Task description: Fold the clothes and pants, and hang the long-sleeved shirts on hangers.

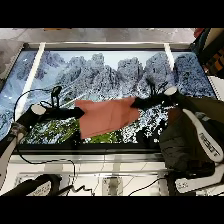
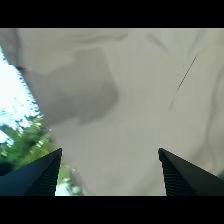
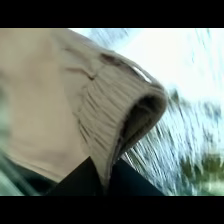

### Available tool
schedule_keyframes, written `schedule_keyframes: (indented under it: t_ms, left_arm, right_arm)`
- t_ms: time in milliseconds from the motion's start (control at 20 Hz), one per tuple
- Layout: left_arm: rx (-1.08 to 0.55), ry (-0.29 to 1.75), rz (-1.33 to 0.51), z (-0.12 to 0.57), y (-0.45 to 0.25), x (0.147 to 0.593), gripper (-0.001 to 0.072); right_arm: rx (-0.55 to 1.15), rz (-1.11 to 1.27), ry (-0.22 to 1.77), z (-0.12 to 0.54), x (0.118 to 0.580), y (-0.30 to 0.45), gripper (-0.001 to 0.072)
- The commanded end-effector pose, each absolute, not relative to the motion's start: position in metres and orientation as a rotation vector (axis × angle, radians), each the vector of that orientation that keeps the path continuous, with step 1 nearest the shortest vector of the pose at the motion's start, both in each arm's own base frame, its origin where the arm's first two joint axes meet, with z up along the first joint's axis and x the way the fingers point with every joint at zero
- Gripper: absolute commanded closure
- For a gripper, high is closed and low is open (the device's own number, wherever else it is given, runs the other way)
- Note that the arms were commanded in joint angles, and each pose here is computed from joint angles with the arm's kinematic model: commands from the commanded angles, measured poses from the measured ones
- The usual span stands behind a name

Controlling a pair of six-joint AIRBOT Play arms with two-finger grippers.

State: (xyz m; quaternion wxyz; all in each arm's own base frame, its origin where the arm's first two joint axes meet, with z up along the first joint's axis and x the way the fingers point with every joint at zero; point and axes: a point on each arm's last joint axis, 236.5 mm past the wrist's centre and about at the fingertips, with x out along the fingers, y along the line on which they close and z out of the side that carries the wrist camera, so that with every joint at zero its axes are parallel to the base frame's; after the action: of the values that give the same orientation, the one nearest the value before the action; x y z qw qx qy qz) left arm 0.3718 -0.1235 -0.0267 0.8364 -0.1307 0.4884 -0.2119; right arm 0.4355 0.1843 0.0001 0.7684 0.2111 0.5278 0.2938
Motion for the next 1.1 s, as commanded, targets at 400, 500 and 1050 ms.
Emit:
schedule_keyframes:
  t_ms: [400,500,1050]
  left_arm:
    - [-0.135,0.761,-0.482,0.084,-0.115,0.377,0.0009]
    - [-0.145,0.736,-0.489,0.093,-0.118,0.375,0.0009]
    - [-0.273,0.698,-0.528,0.112,-0.134,0.375,0.0008]
  right_arm:
    - [0.512,-0.061,0.366,0.373,0.333,-0.018,0.0692]
    - [0.489,-0.228,0.390,0.369,0.275,-0.046,0.0691]
    - [0.380,-0.951,0.632,0.316,0.120,-0.157,0.0552]
